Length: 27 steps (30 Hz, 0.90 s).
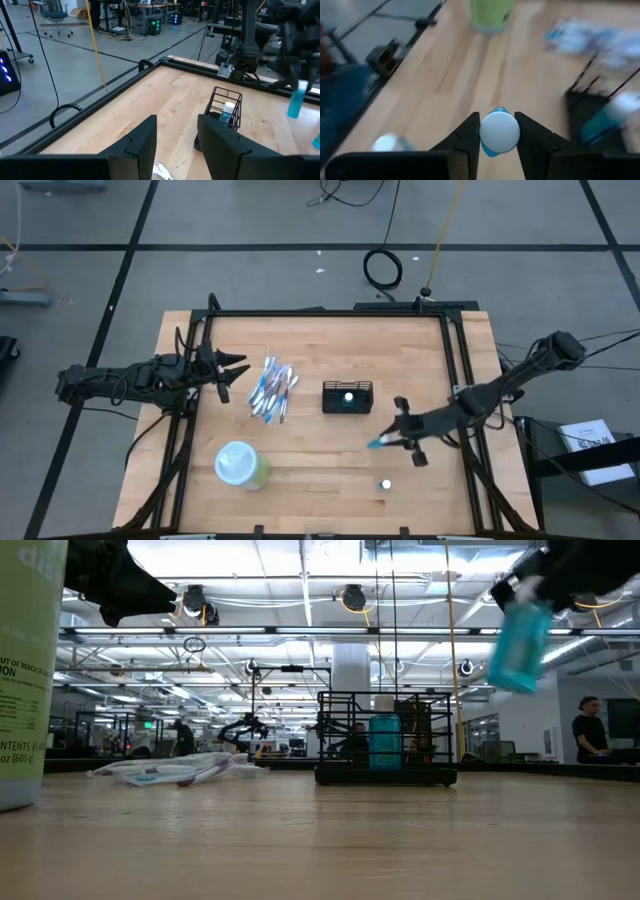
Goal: Pick & Place toothbrushing station
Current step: Put the blue mouthwash into the black mesh organizer
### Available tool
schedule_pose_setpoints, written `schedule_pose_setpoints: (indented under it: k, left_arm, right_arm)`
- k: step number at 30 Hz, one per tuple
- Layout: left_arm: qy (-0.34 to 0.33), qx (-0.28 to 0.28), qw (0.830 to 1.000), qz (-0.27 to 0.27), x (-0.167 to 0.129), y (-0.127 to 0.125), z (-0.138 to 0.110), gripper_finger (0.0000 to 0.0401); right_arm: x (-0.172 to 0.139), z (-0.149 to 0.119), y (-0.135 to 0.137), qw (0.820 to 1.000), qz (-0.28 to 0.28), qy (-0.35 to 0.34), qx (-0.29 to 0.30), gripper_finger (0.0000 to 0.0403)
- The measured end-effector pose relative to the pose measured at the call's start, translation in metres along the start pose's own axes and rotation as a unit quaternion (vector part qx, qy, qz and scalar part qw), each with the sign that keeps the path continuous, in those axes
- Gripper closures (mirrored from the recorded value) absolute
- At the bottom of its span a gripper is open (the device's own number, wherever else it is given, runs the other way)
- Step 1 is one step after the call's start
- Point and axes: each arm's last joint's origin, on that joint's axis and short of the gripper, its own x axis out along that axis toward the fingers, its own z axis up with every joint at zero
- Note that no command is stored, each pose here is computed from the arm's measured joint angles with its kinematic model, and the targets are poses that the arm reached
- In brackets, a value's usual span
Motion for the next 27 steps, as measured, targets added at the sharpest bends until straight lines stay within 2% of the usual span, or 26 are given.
schedule_pose_setpoints:
  k: [5, 10, 13, 17, 21, 27]
  left_arm:
    - [0.0, 0.0, 1.0, 0.0, 0.0, 0.0, 0.0, 0.0251]
    - [0.0, 0.0, 1.0, 0.0, 0.0, 0.0, 0.0, 0.0251]
    - [0.0, 0.0, 1.0, 0.0, 0.0, 0.0, 0.0, 0.0251]
    - [0.0, 0.0, 1.0, 0.0, 0.0, 0.0, 0.0, 0.0251]
    - [0.0, 0.0, 1.0, 0.0, 0.0, 0.0, 0.0, 0.0251]
    - [0.0, 0.0, 1.0, 0.0, 0.0, 0.0, 0.0, 0.0251]
  right_arm:
    - [-0.003, 0.017, -0.026, 0.996, -0.054, -0.063, -0.038, 0.0314]
    - [-0.003, 0.044, -0.051, 0.993, -0.057, -0.079, -0.064, 0.0314]
    - [-0.001, 0.065, -0.066, 0.993, -0.055, -0.066, -0.087, 0.0314]
    - [0.005, 0.086, -0.087, 0.991, -0.064, -0.013, -0.114, 0.0314]
    - [0.014, 0.102, -0.11, 0.991, -0.056, 0.028, -0.115, 0.0314]
    - [0.035, 0.103, -0.131, 0.987, -0.03, 0.101, -0.122, 0.0314]
